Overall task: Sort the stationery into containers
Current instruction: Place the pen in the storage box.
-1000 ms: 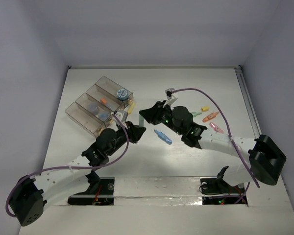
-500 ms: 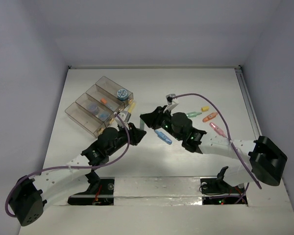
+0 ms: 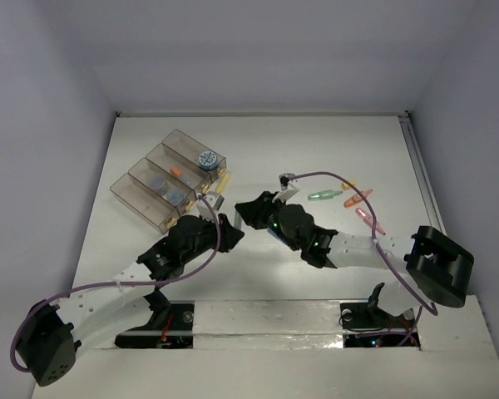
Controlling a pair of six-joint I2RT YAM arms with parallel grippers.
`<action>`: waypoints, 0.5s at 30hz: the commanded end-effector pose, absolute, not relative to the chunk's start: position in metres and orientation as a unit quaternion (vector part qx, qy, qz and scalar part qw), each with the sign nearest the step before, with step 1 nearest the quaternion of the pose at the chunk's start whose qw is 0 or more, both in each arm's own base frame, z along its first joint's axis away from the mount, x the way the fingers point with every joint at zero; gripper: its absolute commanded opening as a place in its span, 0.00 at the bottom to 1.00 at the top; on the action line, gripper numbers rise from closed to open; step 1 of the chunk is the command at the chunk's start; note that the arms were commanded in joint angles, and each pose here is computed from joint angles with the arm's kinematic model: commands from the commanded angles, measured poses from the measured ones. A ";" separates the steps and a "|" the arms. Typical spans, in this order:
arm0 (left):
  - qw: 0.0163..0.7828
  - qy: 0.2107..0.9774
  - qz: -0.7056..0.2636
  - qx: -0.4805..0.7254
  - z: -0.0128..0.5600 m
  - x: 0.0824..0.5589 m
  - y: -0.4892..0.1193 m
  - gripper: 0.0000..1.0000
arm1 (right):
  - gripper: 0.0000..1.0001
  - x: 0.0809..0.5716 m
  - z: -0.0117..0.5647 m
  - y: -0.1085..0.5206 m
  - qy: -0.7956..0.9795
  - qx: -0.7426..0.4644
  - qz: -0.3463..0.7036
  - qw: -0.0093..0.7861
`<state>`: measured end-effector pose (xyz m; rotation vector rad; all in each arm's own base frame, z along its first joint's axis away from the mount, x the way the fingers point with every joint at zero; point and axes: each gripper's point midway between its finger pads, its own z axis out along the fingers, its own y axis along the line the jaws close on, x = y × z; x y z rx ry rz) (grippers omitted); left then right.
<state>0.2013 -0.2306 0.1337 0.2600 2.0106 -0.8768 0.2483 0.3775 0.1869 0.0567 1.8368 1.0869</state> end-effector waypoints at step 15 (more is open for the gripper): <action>0.625 0.641 -0.445 0.017 0.275 0.230 -0.213 0.78 | 0.00 0.372 0.254 0.386 0.744 0.064 0.366 0.555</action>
